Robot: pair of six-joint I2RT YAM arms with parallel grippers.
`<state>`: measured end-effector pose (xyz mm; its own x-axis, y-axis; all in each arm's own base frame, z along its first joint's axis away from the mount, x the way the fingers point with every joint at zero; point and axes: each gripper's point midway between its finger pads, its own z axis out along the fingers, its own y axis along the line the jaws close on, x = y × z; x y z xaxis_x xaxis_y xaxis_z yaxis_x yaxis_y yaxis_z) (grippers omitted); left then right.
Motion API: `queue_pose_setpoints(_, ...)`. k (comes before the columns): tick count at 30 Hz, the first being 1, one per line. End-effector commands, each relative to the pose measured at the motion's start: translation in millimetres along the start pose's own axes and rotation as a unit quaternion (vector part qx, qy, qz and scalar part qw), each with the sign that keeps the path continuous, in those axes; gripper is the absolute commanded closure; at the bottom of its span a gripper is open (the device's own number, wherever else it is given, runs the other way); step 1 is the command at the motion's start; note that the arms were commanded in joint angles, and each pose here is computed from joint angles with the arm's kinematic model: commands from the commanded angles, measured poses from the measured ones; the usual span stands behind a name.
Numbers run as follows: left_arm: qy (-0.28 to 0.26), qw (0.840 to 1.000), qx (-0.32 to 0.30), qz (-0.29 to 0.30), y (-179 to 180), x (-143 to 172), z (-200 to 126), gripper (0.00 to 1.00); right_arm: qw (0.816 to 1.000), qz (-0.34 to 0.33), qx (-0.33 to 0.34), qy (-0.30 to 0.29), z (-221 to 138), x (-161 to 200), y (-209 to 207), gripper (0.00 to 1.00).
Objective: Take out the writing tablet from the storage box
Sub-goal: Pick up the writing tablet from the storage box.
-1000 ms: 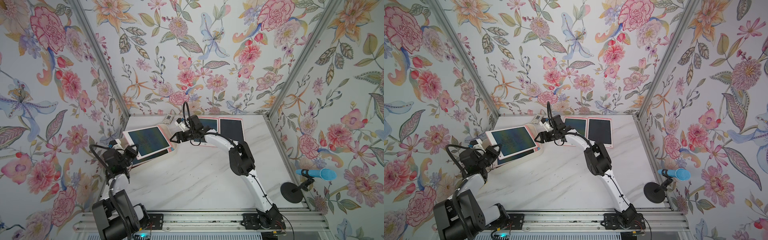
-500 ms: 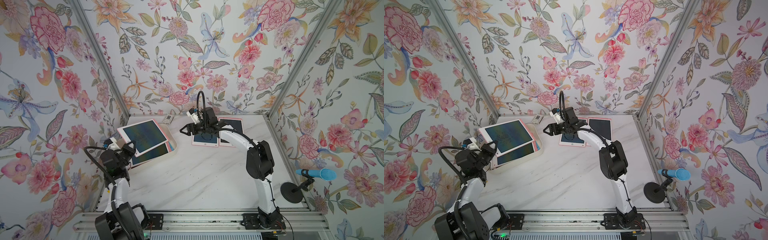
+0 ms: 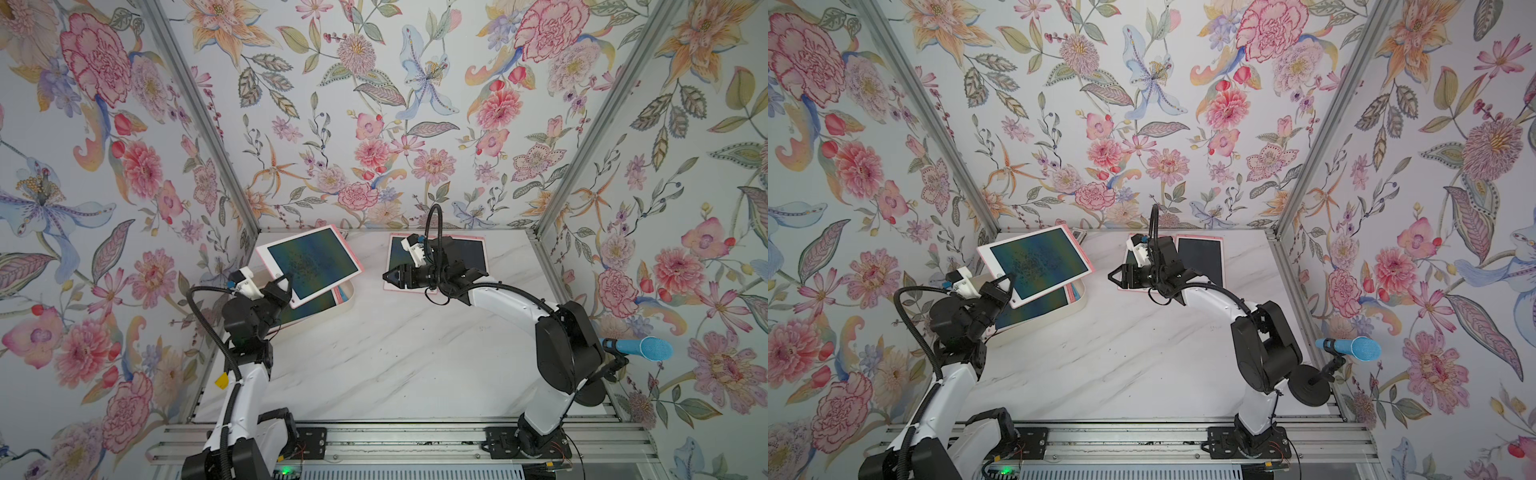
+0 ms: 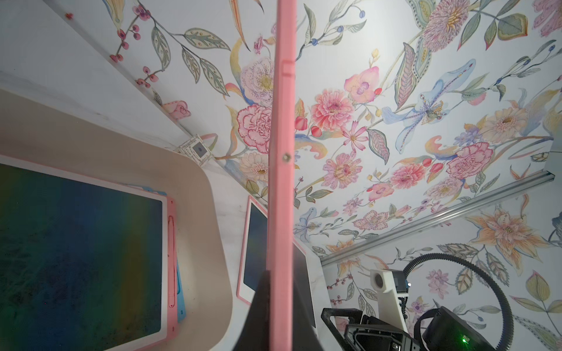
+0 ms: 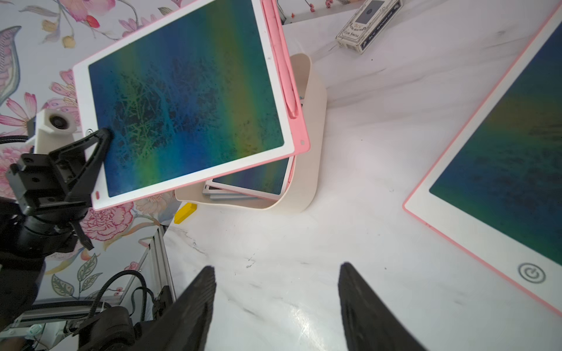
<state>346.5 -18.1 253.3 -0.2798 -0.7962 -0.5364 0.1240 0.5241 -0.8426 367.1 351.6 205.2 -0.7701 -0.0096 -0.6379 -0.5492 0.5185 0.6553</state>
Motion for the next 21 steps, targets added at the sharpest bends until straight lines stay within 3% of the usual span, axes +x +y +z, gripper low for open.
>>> queue_pose_setpoints(1, -0.04, 0.999, 0.033, 0.011, -31.8, -10.0, 9.8, 1.0, 0.998, 0.022, -0.038, -0.036, -15.4, -2.3, 18.8, 0.38)
queue_pose_setpoints(7, -0.024, 0.998, 0.055, 0.005, -56.7, 15.0, 40.7, 1.0, 0.996, 0.047, -0.061, -0.036, -31.7, 32.7, 28.7, 0.41)
queue_pose_setpoints(14, -0.006, 0.996, 0.083, -0.017, -77.2, 44.9, 79.5, 1.0, 0.993, 0.079, -0.086, -0.029, -22.6, 63.4, 41.1, 0.45)
queue_pose_setpoints(21, -0.002, 0.995, 0.088, -0.038, -85.5, 65.5, 96.5, 1.0, 0.979, 0.132, -0.117, -0.103, -15.5, 47.7, 29.8, 0.49)
